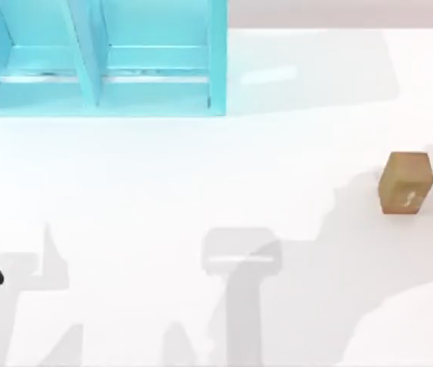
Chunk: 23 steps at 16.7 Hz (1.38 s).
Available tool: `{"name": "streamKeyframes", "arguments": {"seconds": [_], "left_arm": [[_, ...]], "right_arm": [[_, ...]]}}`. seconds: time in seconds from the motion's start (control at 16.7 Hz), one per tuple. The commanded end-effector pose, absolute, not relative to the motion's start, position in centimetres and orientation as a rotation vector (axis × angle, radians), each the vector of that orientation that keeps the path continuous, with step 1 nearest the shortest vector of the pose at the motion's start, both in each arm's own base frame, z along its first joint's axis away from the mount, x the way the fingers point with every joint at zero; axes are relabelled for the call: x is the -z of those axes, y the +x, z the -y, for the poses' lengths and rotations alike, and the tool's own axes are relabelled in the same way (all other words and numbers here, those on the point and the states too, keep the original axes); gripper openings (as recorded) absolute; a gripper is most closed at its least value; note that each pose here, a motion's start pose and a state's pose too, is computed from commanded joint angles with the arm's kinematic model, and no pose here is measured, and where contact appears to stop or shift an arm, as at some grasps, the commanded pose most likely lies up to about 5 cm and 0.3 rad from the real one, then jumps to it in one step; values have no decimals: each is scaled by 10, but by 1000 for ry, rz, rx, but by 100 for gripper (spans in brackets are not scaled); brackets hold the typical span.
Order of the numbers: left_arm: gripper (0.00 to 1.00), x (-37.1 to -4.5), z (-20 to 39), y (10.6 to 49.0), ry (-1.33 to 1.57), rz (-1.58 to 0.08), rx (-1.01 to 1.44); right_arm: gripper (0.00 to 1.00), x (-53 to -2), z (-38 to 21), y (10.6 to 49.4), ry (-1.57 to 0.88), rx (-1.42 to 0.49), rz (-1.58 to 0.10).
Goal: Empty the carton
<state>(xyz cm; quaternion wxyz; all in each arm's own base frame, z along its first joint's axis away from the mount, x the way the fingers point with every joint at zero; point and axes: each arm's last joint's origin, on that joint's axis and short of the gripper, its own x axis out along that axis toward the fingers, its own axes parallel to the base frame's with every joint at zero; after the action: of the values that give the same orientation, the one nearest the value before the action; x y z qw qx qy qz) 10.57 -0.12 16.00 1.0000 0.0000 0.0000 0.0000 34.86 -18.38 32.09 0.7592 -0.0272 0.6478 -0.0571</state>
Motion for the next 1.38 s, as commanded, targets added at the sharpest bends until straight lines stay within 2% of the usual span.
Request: {"name": "streamKeyframes", "arguments": {"seconds": [0.36, 0.78, 1.02, 1.2, 1.38], "left_arm": [[100, -160, 1, 106, 0, 0, 0], [100, -160, 1, 106, 0, 0, 0], [100, -160, 1, 106, 0, 0, 0], [100, -160, 1, 106, 0, 0, 0], [100, -160, 1, 106, 0, 0, 0]], "right_arm": [[0, -290, 189, 357, 6, 13, -1570], [0, -288, 176, 366, 0, 7, -1572], [0, -278, 109, 399, -20, -8, -1579], [0, -264, 26, 422, -38, -14, -1594], [0, -247, -60, 427, -54, -8, -1604]]}}
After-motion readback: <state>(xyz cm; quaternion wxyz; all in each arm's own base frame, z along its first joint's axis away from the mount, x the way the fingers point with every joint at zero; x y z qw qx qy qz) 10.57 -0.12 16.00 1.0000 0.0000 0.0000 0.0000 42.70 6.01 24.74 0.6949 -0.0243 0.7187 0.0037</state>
